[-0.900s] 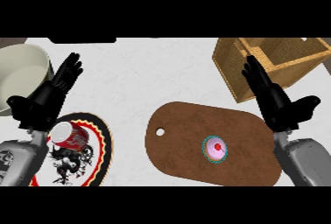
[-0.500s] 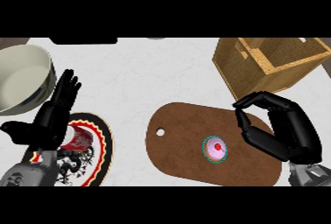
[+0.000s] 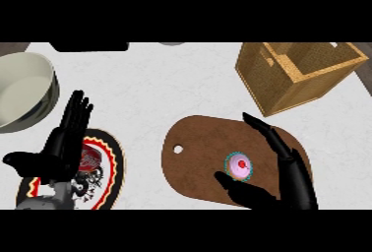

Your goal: Pick the cupcake from the cutting board and place it in the basket

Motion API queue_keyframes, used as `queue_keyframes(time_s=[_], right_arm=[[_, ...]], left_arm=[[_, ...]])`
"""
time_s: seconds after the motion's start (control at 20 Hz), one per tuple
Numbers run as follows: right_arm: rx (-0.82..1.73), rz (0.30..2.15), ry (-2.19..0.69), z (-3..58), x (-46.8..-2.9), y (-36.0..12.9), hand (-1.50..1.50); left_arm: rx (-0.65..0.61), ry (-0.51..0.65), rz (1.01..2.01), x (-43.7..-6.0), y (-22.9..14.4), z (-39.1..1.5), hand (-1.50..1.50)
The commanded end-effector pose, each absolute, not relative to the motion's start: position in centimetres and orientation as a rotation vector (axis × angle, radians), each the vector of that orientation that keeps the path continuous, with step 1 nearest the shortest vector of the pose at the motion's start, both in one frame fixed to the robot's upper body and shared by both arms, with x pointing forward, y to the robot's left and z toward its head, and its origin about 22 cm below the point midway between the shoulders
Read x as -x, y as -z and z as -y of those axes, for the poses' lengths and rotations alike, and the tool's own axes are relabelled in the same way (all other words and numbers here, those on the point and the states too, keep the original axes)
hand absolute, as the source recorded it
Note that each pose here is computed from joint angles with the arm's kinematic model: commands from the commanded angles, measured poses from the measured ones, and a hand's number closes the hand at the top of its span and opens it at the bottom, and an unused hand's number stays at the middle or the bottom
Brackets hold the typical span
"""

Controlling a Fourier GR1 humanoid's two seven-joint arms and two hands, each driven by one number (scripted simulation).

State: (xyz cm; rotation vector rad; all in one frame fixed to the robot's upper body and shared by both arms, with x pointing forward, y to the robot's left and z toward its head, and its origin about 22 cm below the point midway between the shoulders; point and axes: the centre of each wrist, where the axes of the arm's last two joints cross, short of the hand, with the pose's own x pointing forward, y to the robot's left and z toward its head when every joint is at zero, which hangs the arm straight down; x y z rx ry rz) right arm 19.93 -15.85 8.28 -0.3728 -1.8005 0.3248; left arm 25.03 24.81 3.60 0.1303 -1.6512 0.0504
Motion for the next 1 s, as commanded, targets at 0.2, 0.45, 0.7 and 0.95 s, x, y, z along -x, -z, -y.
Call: queue_keyframes(time_s=[0.2,0.45,0.7,0.95], right_arm=[[0.913,1.476,-0.466,21.0,-20.0,-9.9,-1.50],[0.971,1.214,-0.742,20.9,-17.9,-13.0,-1.50],[0.859,1.128,-0.840,18.5,-15.2,-17.8,-1.50],[0.841,1.072,-0.822,17.8,-14.2,-20.4,-1.50]], left_arm=[[-0.174,-0.107,1.628,-24.0,-2.9,-25.4,0.00],[-0.155,-0.085,1.637,-24.1,-3.0,-25.3,0.00],[-0.122,-0.066,1.664,-24.2,-3.6,-24.6,0.00],[-0.115,-0.048,1.677,-23.9,-3.0,-23.8,0.00]])
